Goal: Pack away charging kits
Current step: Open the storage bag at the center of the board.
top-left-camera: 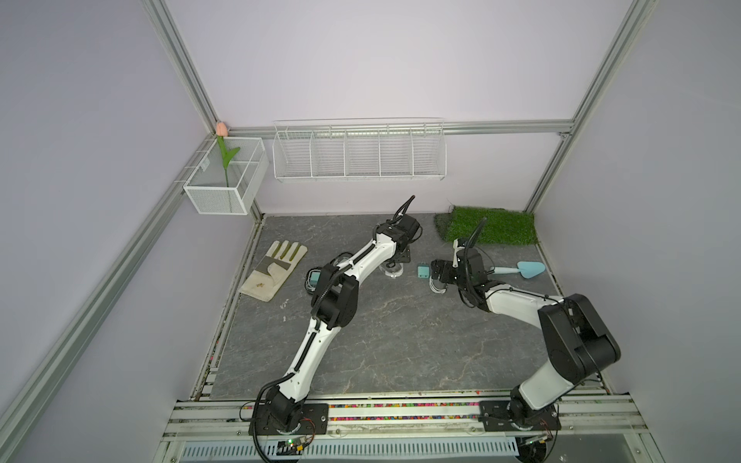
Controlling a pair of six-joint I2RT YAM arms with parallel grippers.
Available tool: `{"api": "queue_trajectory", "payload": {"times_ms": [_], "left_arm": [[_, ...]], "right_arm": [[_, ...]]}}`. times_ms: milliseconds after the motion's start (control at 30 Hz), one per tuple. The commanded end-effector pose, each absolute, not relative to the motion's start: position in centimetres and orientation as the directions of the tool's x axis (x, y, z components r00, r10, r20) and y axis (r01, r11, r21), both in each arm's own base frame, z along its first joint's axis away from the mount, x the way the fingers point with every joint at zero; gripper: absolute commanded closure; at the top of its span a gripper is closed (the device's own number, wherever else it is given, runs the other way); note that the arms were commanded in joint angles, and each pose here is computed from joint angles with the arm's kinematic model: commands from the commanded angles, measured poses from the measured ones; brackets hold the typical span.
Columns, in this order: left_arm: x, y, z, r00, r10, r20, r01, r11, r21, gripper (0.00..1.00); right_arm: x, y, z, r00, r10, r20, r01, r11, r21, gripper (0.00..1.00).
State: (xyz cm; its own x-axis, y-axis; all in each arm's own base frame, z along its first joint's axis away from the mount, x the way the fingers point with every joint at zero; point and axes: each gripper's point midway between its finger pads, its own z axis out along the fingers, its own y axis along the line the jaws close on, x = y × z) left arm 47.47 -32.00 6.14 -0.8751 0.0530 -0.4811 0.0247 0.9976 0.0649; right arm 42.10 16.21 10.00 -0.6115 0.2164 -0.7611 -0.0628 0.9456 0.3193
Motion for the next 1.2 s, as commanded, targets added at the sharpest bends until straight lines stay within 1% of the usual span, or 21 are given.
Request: {"api": "queue_trajectory", "payload": {"times_ms": [0, 100, 167, 300, 467, 667, 700, 733, 767, 800, 867, 933, 967, 1033, 1100, 1167], "left_arm": [[46.6, -31.9, 6.6, -0.883, 0.095, -0.459, 0.052, 0.993, 0.106, 0.22], [46.0, -32.2, 7.3, -0.882, 0.110, -0.458, 0.068, 0.992, 0.107, 0.39], [45.3, -32.5, 7.9, -0.881, 0.121, -0.457, 0.087, 0.992, 0.094, 0.55], [44.0, -33.1, 9.5, -0.871, 0.129, -0.474, 0.120, 0.992, 0.049, 0.70], [42.4, -33.1, 10.8, -0.865, 0.125, -0.485, 0.152, 0.988, -0.017, 1.00], [41.1, -32.6, 12.5, -0.854, 0.109, -0.510, 0.167, 0.984, -0.069, 1.00], [41.1, -32.4, 12.7, -0.848, 0.109, -0.518, 0.167, 0.984, -0.067, 0.90], [41.2, -32.2, 12.8, -0.842, 0.108, -0.529, 0.163, 0.985, -0.058, 0.70], [41.3, -32.0, 12.7, -0.838, 0.113, -0.534, 0.162, 0.986, -0.046, 0.48], [41.4, -32.1, 12.3, -0.837, 0.131, -0.531, 0.176, 0.984, -0.034, 0.36], [41.5, -32.5, 11.1, -0.845, 0.179, -0.504, 0.199, 0.980, 0.015, 0.32], [41.8, -32.3, 10.1, -0.842, 0.219, -0.493, 0.183, 0.976, 0.121, 0.29], [41.8, -32.1, 9.6, -0.846, 0.233, -0.480, 0.168, 0.970, 0.175, 0.29], [42.1, -32.3, 8.8, -0.845, 0.257, -0.468, 0.163, 0.959, 0.233, 0.32], [42.6, -32.2, 8.2, -0.847, 0.259, -0.463, 0.145, 0.952, 0.268, 0.37], [43.2, -31.3, 7.8, -0.847, 0.257, -0.465, 0.102, 0.937, 0.333, 0.37]], "right_arm": [[41.9, 16.3, 11.4, -0.585, 0.254, -0.770, -0.074, 0.929, 0.362, 0.04], [41.8, 16.4, 11.4, -0.587, 0.259, -0.767, -0.078, 0.925, 0.371, 0.04], [41.7, 16.4, 11.3, -0.590, 0.264, -0.763, -0.078, 0.922, 0.380, 0.04], [41.5, 16.8, 11.0, -0.598, 0.271, -0.754, -0.086, 0.914, 0.397, 0.03], [41.2, 16.8, 11.1, -0.596, 0.280, -0.753, -0.088, 0.909, 0.408, 0.03], [40.7, 17.1, 11.2, -0.593, 0.297, -0.748, -0.096, 0.897, 0.432, 0.03], [40.6, 17.1, 11.1, -0.593, 0.300, -0.747, -0.096, 0.895, 0.435, 0.03], [40.5, 17.2, 11.1, -0.593, 0.304, -0.745, -0.098, 0.892, 0.441, 0.03], [40.4, 17.1, 11.1, -0.592, 0.308, -0.745, -0.097, 0.890, 0.445, 0.03], [40.4, 17.1, 11.2, -0.589, 0.310, -0.746, -0.096, 0.890, 0.446, 0.03], [40.2, 16.9, 11.3, -0.584, 0.313, -0.749, -0.094, 0.891, 0.445, 0.03], [40.1, 16.8, 11.4, -0.582, 0.314, -0.751, -0.092, 0.891, 0.444, 0.03], [40.0, 16.8, 11.4, -0.580, 0.313, -0.752, -0.092, 0.892, 0.443, 0.03], [40.0, 16.8, 11.4, -0.580, 0.313, -0.752, -0.093, 0.892, 0.443, 0.03], [40.0, 16.8, 11.4, -0.582, 0.310, -0.751, -0.094, 0.892, 0.441, 0.03], [40.0, 16.8, 11.3, -0.584, 0.307, -0.751, -0.097, 0.892, 0.441, 0.03]]}}
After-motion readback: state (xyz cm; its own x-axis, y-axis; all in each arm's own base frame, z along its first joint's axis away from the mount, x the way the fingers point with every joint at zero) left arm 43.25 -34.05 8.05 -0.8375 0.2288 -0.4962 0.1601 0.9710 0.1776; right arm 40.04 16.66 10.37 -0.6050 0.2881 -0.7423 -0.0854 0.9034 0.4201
